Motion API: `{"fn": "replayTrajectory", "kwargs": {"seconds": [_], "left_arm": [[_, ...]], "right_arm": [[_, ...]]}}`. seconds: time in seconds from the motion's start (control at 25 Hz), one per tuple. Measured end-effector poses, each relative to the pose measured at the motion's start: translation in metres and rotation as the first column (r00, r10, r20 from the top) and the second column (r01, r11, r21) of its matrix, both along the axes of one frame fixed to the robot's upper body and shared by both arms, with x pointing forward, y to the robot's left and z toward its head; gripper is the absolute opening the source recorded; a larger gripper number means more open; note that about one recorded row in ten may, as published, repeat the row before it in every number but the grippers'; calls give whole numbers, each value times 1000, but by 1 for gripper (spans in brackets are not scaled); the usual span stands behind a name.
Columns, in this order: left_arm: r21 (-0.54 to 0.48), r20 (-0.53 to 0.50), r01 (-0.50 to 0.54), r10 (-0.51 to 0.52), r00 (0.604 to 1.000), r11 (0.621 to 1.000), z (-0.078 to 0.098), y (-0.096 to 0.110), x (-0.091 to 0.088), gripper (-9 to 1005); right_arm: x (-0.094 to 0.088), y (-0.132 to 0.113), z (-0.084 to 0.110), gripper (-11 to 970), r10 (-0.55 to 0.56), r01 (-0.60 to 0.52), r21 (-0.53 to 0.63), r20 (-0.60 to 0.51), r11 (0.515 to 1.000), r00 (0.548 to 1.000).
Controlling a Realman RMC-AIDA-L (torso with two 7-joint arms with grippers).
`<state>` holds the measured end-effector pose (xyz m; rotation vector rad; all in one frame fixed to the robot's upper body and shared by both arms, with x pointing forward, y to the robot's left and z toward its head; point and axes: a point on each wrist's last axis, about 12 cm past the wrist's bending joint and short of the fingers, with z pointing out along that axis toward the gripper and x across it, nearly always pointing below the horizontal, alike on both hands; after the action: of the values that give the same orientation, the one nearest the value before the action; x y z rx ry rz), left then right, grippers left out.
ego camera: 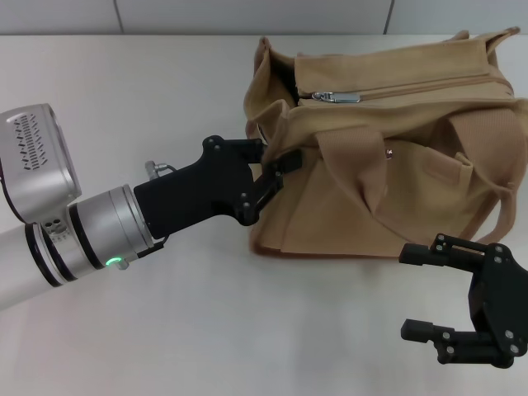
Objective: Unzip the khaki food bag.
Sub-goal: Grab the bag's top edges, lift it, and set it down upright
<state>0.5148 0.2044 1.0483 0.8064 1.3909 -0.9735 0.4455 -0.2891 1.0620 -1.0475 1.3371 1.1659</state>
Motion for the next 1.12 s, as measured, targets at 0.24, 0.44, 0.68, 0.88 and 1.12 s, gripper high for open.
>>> {"fn": "replayTrajectory", "kwargs": {"seconds": [0.24, 0.44, 0.68, 0.88, 1.12], "left_arm": [[-2, 1, -3, 3, 1000, 1000, 0, 0, 0, 92], [-2, 1, -4, 4, 1000, 1000, 0, 0, 0, 92], [-15, 6, -7, 7, 1000, 1000, 2, 1, 0, 93], [-27, 5, -42, 42, 999, 999, 1, 6, -1, 94], [-51, -1, -86, 86, 996, 995, 0, 14, -3, 95]], "right_arm": [[0, 0, 0, 783, 0, 0, 0, 0, 1000, 1000], [1, 0, 0, 783, -7, 7, 2, 4, 1000, 1000], [2, -3, 4, 784, -42, 42, 32, 21, 999, 999], [6, -8, 8, 784, -114, 112, 69, 36, 991, 993], [9, -17, 14, 784, -234, 221, 150, 76, 964, 969]]}}
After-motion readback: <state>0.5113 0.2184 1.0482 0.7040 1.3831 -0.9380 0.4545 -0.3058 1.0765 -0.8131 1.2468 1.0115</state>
